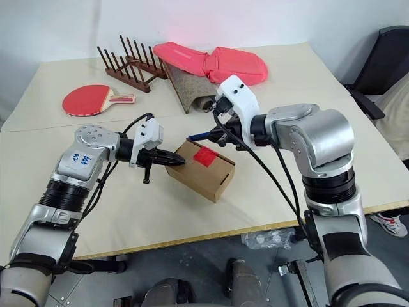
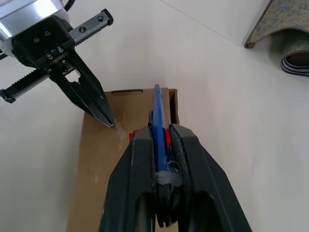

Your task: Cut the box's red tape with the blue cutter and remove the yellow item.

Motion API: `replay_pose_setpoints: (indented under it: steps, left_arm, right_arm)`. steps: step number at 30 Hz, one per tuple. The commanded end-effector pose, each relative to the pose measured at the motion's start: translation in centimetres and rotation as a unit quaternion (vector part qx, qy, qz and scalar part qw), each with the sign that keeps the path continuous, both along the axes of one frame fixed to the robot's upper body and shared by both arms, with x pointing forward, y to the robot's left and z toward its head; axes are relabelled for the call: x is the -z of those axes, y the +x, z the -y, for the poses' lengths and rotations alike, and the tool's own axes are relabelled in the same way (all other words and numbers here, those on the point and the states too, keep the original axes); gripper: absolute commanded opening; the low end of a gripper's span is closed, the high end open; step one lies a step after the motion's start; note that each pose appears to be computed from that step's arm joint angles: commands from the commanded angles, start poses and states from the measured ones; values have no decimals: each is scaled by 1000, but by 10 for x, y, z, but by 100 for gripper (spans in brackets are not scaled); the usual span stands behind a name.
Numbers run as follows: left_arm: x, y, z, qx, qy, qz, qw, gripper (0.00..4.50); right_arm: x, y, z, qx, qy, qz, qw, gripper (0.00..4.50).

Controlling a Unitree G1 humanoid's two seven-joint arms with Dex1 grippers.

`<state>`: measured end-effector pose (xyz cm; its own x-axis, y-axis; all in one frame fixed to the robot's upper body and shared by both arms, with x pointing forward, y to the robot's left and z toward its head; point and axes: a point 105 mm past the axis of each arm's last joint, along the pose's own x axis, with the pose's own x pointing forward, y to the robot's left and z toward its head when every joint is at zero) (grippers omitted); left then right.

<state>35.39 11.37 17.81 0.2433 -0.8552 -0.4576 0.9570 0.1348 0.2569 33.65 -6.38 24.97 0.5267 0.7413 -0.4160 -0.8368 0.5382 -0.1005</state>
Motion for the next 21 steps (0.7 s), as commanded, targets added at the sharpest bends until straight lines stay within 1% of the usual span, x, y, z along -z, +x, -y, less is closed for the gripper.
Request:
replay_pose_setpoints:
  steps: [1,21]
  left_arm:
    - [-1,0,-2,1,10,8,1000,0]
    - [2,3,0,14,17,15,1000,0]
  right_arm:
    - [-4,1,1,-2,-4,21,1000,16]
    - [12,12,3,1,-26,24,999,16]
